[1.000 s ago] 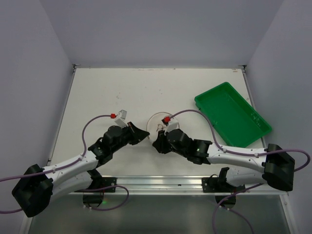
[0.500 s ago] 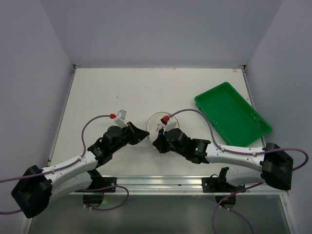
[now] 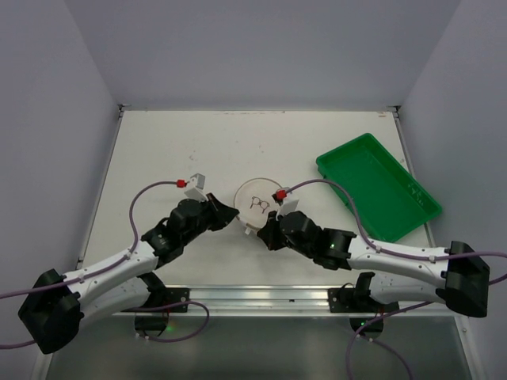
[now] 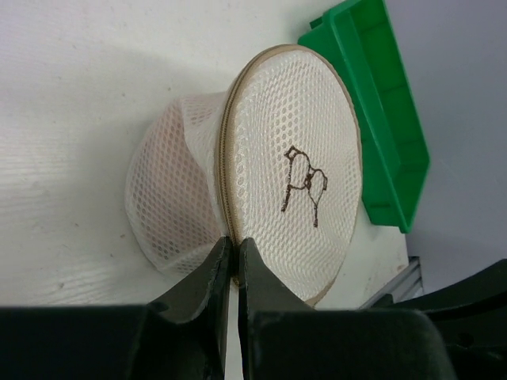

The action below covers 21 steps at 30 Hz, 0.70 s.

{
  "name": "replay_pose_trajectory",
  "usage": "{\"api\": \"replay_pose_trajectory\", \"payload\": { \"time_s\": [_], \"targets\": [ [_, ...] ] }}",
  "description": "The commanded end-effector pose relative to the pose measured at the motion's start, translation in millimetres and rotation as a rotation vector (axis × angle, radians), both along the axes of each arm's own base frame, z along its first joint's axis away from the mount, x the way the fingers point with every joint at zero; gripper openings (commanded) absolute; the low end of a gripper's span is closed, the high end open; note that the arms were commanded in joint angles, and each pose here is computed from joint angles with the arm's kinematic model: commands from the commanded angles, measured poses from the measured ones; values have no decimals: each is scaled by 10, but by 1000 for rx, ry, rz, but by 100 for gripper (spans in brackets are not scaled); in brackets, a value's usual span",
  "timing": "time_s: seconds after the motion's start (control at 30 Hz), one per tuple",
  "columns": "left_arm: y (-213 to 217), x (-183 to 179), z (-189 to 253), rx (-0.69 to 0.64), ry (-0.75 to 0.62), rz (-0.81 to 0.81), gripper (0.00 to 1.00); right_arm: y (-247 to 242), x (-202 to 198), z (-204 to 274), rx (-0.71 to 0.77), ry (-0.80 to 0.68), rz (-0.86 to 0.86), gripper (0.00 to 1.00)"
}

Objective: Unzip the laundry bag and remove the bra

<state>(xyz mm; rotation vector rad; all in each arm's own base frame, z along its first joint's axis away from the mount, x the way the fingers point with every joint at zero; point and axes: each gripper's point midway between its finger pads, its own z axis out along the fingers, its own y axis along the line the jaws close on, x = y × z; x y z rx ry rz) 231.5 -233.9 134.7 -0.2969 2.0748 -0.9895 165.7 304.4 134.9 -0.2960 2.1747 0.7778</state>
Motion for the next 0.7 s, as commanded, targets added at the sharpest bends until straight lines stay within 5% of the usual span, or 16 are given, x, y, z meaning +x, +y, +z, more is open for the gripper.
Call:
{"api": "replay_pose_trajectory", "payload": {
  "time_s": [0.0,0.43,0.6,0.63,0.67],
  "targets": [
    [173,266,135,129,-85,78,0,-201,0,-95,-64,-8,-34,0],
    [199,719,461,245,-228,1,6,137,-86,112,39,16,68,0],
    [252,750,508,205,-185,53,30,543,-38,290,136,63,87,0],
    [279,718,480,199,-169,65,40,593,-12,314,146,64,83,0],
    [306,677,536,166,-166,83,59,633,12,328,153,66,75,0]
  ]
}}
